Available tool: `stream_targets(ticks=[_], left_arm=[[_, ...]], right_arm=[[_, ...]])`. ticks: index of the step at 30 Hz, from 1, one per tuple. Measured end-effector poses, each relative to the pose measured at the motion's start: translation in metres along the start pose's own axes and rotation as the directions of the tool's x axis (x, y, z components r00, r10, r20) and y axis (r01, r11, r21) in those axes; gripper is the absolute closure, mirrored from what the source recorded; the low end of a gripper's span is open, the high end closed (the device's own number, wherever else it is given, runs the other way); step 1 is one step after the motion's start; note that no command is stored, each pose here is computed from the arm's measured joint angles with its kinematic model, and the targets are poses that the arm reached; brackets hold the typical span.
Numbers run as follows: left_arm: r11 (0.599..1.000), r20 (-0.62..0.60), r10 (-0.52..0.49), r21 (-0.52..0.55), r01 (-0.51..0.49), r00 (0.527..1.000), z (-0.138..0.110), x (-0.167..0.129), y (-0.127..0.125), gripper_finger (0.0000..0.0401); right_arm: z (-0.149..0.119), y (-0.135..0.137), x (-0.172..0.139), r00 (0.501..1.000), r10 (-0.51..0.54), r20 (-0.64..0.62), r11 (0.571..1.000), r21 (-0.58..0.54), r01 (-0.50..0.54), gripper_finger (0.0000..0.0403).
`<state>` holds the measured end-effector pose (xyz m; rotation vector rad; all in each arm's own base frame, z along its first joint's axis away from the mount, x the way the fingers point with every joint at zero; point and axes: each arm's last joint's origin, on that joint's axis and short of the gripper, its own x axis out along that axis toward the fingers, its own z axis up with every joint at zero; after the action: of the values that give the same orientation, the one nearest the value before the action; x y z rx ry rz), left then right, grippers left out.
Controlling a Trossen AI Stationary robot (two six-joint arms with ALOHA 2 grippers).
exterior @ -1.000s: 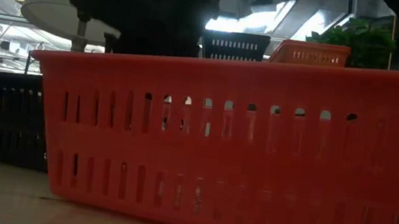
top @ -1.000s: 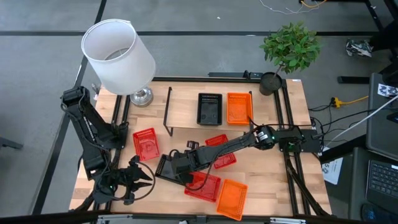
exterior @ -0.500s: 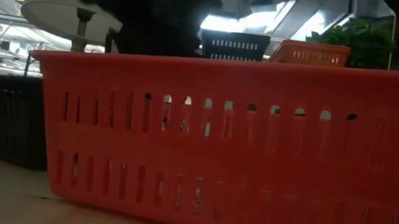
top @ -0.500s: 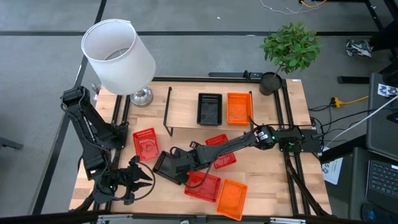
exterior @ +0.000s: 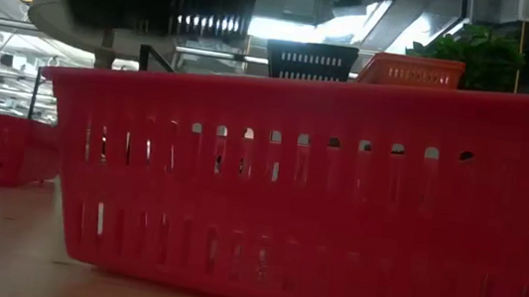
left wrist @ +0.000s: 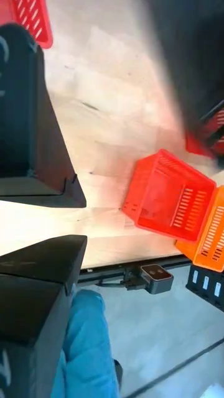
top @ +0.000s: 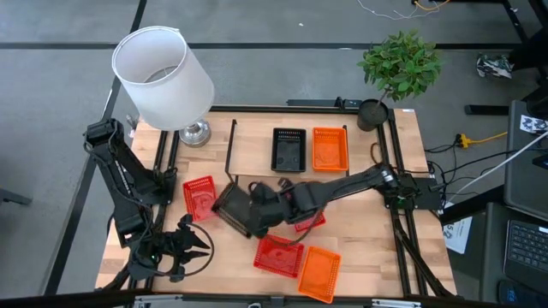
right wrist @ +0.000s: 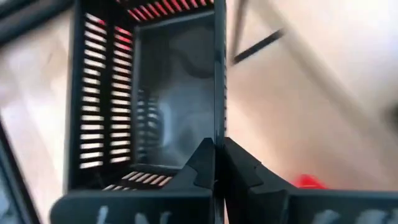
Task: Stack baskets on shelf by color
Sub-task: Stack the black bin on top of the black bin
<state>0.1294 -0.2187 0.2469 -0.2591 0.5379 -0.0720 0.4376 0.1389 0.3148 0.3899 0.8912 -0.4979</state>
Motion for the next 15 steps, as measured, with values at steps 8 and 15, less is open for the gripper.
stream_targets(ticks=[8,15], left_arm=[[0.998,0.000,0.001,0.066,-0.001,1.000,0.000,0.000,0.000,0.0327],[0.998,0.003,0.002,0.066,-0.003,1.000,0.000,0.000,0.000,0.0327]], right_arm=[[0.018,-0.042,-0.069,0.969,-0.176,0.175,0.946,0.301,0.118,0.0399],[0.018,-0.073,-0.092,0.946,-0.295,0.136,0.801,0.575,0.167,0.0399]])
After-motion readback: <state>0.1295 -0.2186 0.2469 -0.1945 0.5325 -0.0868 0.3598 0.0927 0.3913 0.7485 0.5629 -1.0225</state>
